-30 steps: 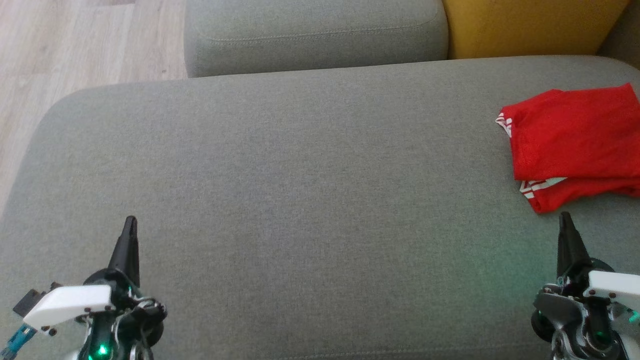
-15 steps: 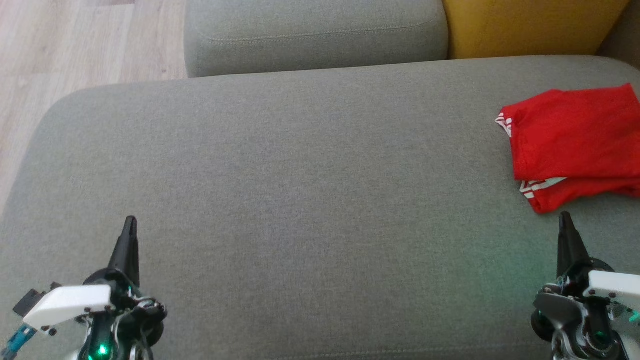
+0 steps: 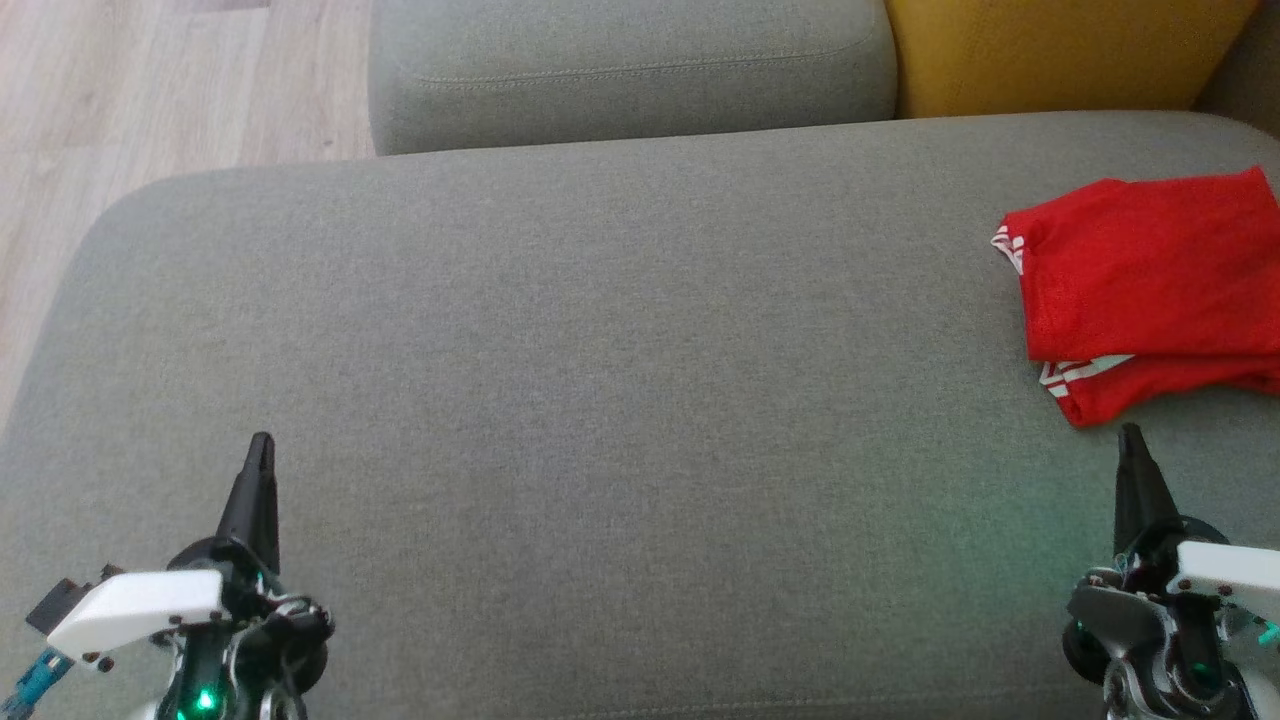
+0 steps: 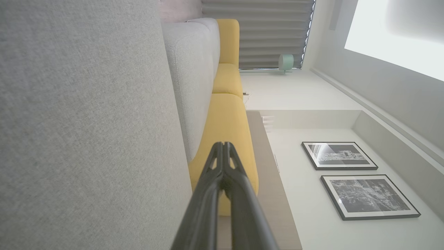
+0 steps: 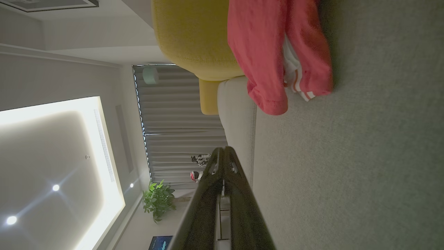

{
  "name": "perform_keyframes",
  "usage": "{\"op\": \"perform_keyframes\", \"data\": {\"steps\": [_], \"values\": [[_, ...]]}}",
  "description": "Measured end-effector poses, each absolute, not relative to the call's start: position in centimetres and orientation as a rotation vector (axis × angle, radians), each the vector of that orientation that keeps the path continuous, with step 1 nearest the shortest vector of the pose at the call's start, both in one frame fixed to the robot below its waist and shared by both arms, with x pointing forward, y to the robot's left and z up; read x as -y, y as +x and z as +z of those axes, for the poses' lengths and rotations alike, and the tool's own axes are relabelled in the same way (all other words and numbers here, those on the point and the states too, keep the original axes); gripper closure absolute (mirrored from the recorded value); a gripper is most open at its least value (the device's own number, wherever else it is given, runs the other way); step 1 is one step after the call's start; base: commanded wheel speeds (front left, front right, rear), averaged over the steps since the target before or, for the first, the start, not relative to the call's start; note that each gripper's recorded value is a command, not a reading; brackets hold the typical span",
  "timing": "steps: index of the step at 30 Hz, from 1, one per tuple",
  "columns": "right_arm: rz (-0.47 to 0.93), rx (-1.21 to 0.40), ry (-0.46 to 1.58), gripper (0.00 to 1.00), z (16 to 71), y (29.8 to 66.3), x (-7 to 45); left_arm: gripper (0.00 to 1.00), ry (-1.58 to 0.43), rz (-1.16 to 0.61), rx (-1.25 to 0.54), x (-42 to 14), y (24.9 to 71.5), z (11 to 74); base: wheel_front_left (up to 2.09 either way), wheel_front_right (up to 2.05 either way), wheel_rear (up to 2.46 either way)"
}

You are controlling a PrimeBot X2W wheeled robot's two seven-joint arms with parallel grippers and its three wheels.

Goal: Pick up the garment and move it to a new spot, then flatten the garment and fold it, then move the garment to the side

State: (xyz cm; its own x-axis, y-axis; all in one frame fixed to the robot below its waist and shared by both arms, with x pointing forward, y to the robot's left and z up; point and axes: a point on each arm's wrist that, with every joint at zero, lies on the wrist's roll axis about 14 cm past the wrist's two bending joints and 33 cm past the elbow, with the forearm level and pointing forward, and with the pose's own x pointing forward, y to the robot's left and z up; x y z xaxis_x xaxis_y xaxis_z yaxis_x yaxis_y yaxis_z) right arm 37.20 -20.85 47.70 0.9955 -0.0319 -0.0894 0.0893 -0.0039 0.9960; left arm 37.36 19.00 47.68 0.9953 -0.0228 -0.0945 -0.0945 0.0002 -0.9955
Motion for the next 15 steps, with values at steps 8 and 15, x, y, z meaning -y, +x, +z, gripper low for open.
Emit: {"op": "perform_keyframes", "data": {"steps": [8, 15], "values": [[-0.096, -0.045, 1.572, 1.0, 47.7, 37.2, 20.85, 1.0, -1.571, 0.057, -0.092, -19.0, 37.36, 47.68, 0.0, 0.0, 0.0], [-0.096, -0.045, 1.572, 1.0, 47.7, 37.2, 20.85, 1.0, -1.571, 0.057, -0.092, -19.0, 37.36, 47.67, 0.0, 0.0, 0.0]]}}
